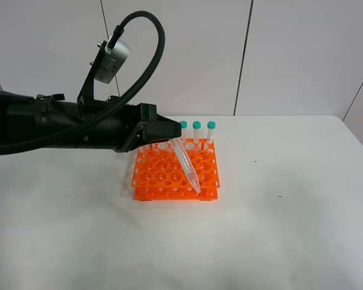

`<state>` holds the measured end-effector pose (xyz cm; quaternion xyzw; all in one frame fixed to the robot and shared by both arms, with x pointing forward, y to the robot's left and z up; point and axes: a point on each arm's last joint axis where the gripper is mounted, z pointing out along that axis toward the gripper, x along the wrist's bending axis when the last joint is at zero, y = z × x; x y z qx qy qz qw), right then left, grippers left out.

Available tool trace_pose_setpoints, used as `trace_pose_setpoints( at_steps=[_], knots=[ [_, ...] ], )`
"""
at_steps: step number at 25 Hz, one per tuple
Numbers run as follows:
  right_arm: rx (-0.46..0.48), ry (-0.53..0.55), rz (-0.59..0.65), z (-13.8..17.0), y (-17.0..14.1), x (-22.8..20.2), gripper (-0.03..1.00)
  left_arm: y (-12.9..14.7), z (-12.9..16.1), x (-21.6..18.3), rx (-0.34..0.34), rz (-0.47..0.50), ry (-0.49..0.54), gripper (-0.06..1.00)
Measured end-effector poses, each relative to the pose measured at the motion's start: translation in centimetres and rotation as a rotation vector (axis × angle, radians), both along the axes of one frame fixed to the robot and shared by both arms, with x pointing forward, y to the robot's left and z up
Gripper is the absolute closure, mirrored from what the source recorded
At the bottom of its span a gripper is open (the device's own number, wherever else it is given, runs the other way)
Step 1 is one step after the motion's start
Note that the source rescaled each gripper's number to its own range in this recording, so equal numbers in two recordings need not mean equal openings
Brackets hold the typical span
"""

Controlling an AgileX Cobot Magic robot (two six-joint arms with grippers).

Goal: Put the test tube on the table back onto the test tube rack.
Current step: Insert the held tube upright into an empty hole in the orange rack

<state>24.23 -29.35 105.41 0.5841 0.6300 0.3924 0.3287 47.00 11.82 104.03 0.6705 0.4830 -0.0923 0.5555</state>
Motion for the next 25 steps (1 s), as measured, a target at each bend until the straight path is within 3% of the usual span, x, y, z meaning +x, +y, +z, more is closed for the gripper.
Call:
trace_pose_setpoints(
  at_steps=[3, 10, 19, 22, 25],
  knots=[
    [0.006, -0.050, 0.002, 0.0, 0.0, -0.8, -0.03, 0.0, 0.0, 0.0, 0.000, 0.000, 0.000, 0.94],
    [0.012, -0.051, 0.006, 0.0, 0.0, -0.8, -0.03, 0.2, 0.7, -0.3, -0.009, 0.008, -0.020, 0.94],
    [0.015, -0.051, 0.004, 0.0, 0.0, -0.8, -0.03, 2.3, 7.0, -4.0, -0.129, 0.021, -0.212, 0.94],
    [0.015, -0.051, 0.004, 0.0, 0.0, -0.8, -0.03, 3.3, 8.4, -5.4, -0.101, 0.019, -0.310, 0.94],
    [0.015, -0.051, 0.004, 0.0, 0.0, -0.8, -0.03, 4.1, 8.8, -6.0, 0.008, 0.020, -0.421, 0.94]
  ],
)
